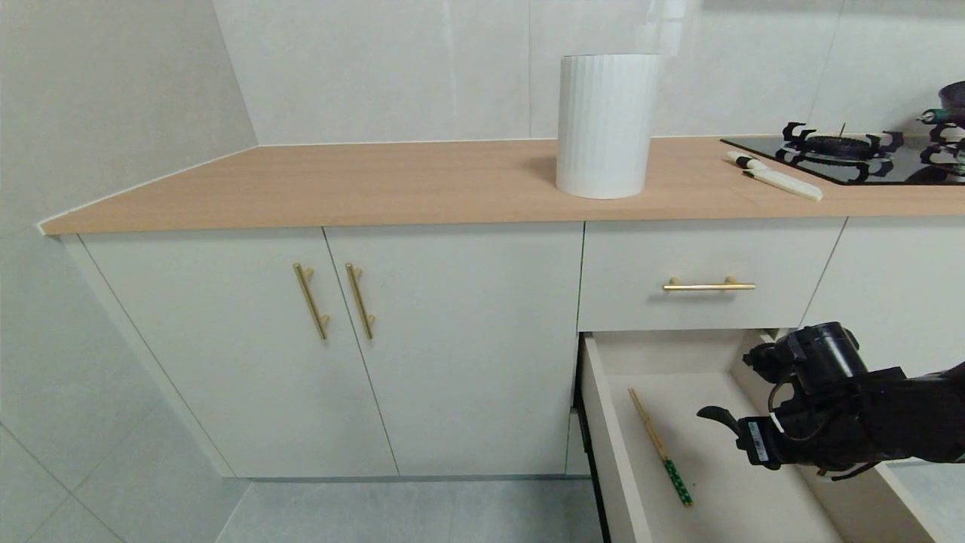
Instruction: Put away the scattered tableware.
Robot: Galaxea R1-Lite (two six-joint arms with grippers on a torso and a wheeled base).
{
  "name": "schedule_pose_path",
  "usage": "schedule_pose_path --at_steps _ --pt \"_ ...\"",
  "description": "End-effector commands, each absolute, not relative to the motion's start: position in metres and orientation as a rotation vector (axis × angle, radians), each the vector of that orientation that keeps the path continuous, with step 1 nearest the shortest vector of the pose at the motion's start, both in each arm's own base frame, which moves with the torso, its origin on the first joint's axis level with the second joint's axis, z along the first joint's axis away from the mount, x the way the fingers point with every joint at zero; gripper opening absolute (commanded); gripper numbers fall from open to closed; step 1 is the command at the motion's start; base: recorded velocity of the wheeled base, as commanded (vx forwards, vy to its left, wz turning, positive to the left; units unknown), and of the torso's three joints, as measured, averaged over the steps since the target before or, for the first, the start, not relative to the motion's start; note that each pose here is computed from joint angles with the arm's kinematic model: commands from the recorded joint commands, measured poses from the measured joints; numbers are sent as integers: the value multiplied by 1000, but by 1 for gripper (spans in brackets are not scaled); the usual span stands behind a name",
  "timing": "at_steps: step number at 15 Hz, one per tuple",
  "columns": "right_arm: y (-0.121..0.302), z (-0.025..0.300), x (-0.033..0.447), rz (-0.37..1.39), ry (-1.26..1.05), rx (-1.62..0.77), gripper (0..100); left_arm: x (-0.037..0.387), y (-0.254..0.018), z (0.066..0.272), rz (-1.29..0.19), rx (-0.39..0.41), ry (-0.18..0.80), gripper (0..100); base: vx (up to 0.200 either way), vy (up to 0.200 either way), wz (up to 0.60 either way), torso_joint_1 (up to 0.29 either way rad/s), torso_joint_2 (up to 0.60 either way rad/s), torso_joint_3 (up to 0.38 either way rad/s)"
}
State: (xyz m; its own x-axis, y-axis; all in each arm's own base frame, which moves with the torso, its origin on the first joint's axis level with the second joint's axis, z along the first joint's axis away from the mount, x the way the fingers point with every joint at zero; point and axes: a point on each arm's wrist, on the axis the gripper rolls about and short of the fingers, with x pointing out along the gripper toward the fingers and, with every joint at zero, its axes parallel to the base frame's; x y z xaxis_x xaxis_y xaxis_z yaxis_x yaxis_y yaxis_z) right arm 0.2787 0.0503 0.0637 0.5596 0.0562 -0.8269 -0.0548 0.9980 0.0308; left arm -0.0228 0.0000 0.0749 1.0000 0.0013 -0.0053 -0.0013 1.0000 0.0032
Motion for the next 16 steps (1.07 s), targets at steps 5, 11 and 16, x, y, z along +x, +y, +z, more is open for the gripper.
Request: schedule_pose_path --at_steps 5,11,16 --pt "56 49 288 75 987 -12 0 -23 0 75 2 3 6 100 0 0 0 -9 58 48" --pt "67 -12 335 40 897 -42 0 -23 0 75 2 3 6 100 0 0 0 0 13 7" --pt "66 -44 349 33 955 -73 0 -23 0 75 2 3 6 100 0 0 0 0 0 0"
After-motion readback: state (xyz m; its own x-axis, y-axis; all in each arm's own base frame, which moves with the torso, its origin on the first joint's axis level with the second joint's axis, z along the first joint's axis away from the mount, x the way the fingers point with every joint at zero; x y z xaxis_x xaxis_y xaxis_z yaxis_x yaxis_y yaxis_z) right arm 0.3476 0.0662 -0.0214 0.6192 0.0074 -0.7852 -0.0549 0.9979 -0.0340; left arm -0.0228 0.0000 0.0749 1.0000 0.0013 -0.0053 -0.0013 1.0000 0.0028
